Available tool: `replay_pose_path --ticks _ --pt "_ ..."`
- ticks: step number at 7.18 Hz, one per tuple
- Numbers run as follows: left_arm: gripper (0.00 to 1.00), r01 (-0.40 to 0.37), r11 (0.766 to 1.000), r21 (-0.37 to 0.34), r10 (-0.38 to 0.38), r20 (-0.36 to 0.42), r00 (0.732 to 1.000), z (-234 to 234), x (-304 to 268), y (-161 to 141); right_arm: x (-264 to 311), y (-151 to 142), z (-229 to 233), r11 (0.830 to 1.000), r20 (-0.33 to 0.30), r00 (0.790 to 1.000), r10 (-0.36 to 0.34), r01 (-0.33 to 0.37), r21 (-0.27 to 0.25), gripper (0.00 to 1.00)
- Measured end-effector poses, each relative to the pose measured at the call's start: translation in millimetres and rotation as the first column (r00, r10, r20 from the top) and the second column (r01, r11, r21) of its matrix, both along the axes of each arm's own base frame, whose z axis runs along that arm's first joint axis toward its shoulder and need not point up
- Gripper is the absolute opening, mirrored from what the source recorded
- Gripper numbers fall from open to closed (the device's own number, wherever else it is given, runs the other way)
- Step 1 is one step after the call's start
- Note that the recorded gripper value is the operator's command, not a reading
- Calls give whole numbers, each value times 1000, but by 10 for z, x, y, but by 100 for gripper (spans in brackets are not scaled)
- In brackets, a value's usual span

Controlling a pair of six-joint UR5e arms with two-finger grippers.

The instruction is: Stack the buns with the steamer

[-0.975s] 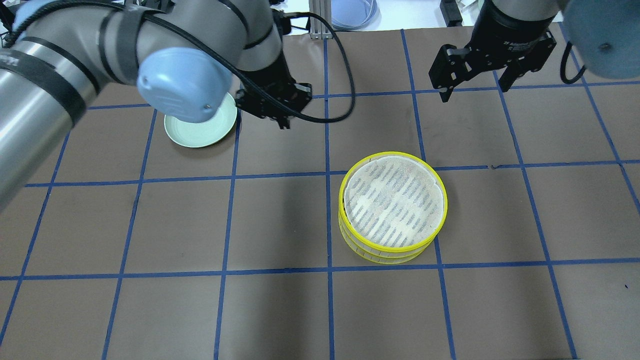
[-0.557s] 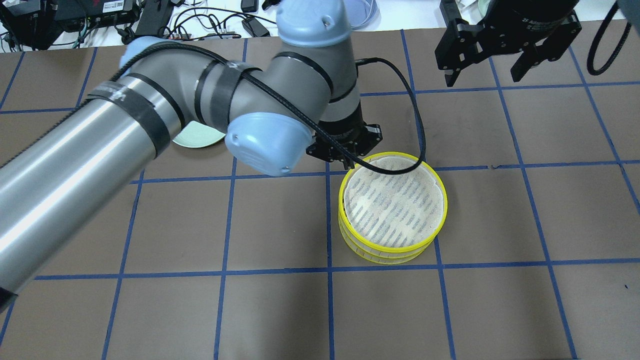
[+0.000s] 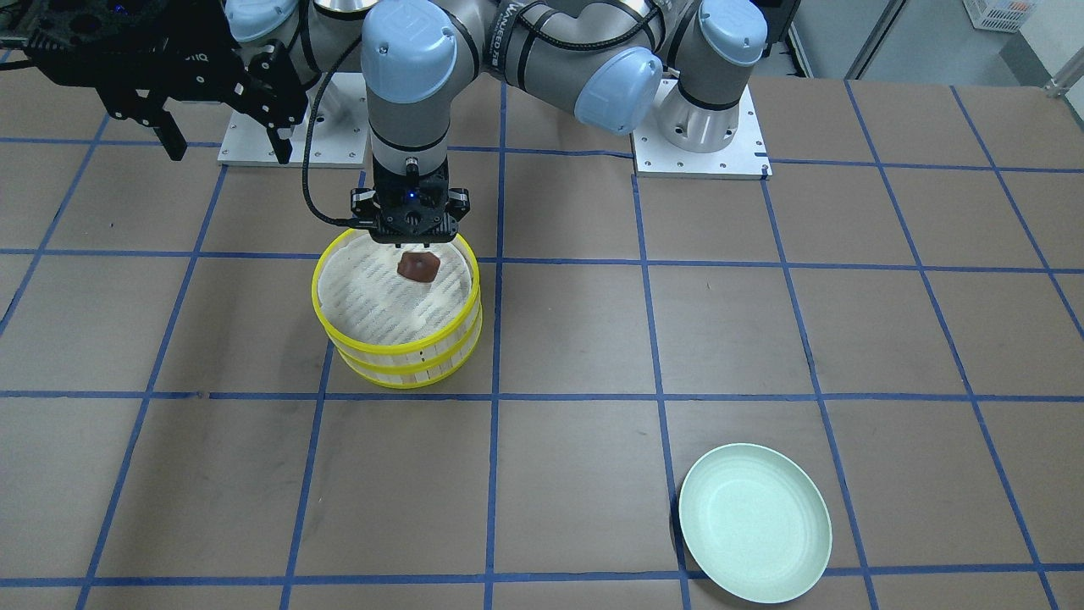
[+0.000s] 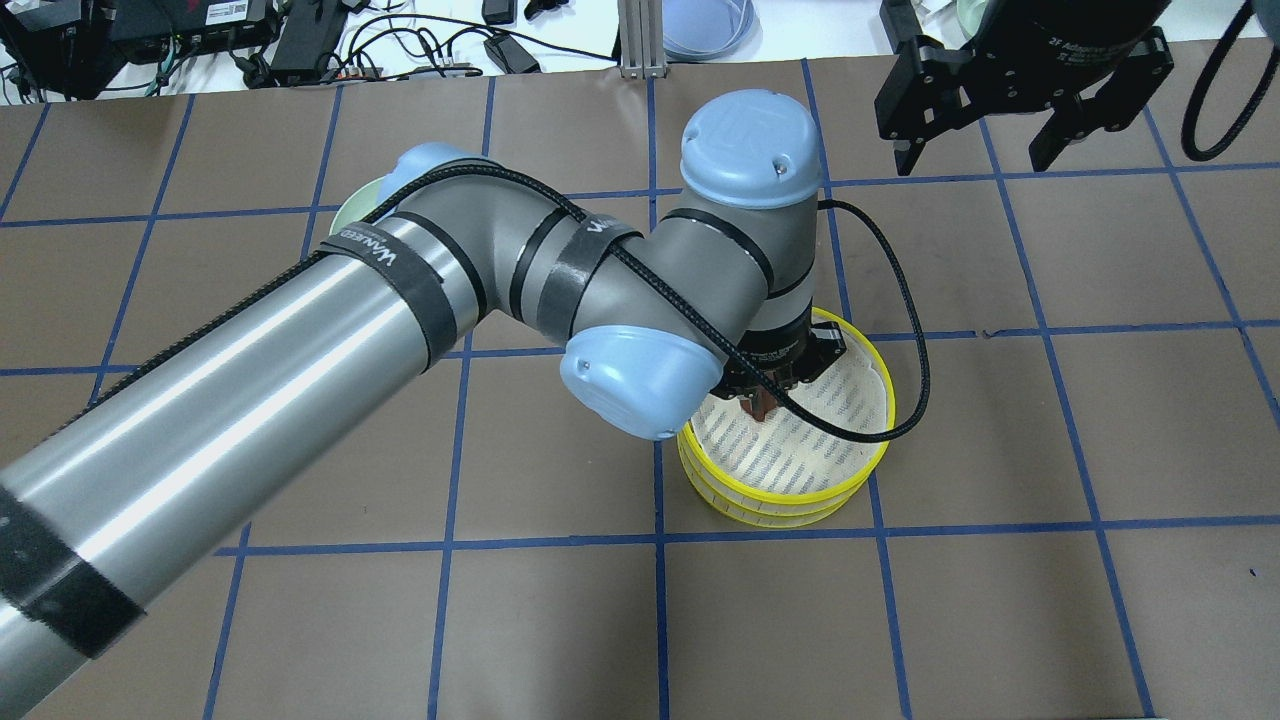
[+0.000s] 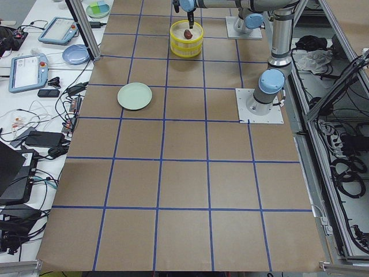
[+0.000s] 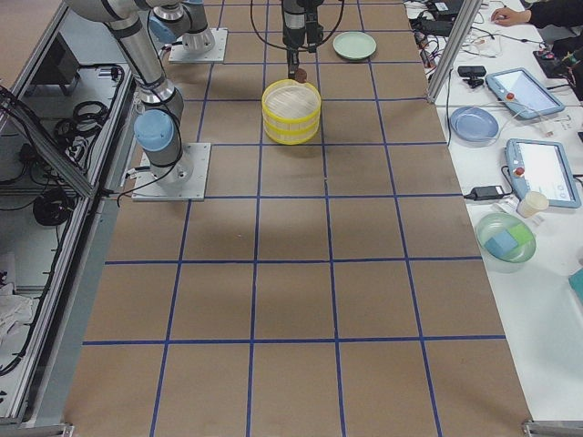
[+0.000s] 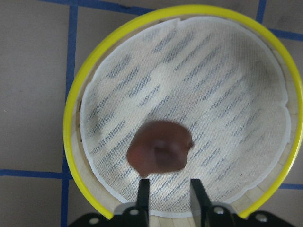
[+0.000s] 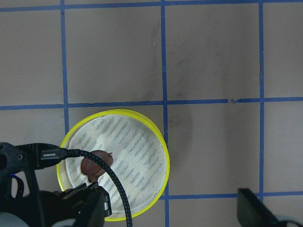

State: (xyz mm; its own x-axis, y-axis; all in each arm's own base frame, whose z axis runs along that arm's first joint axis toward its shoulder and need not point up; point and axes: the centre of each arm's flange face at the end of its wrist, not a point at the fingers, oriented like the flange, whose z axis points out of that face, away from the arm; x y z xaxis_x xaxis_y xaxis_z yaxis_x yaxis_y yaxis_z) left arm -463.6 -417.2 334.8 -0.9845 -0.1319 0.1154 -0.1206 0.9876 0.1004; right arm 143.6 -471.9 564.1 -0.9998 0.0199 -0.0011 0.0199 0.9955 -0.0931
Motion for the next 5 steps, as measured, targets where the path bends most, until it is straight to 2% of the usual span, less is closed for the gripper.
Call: replay_pose_path --ticks 3,4,5 --pt "93 63 996 -58 -60 42 997 54 115 -68 -1 2 -39 1000 -1 1000 8 -8 9 100" --pt "98 76 993 -86 -72 42 996 175 302 -212 -1 2 -43 1000 -1 1000 10 -10 9 100" --pt "99 74 990 -118 -70 36 997 353 585 -411 0 1 -47 1000 0 1000 12 -12 10 100"
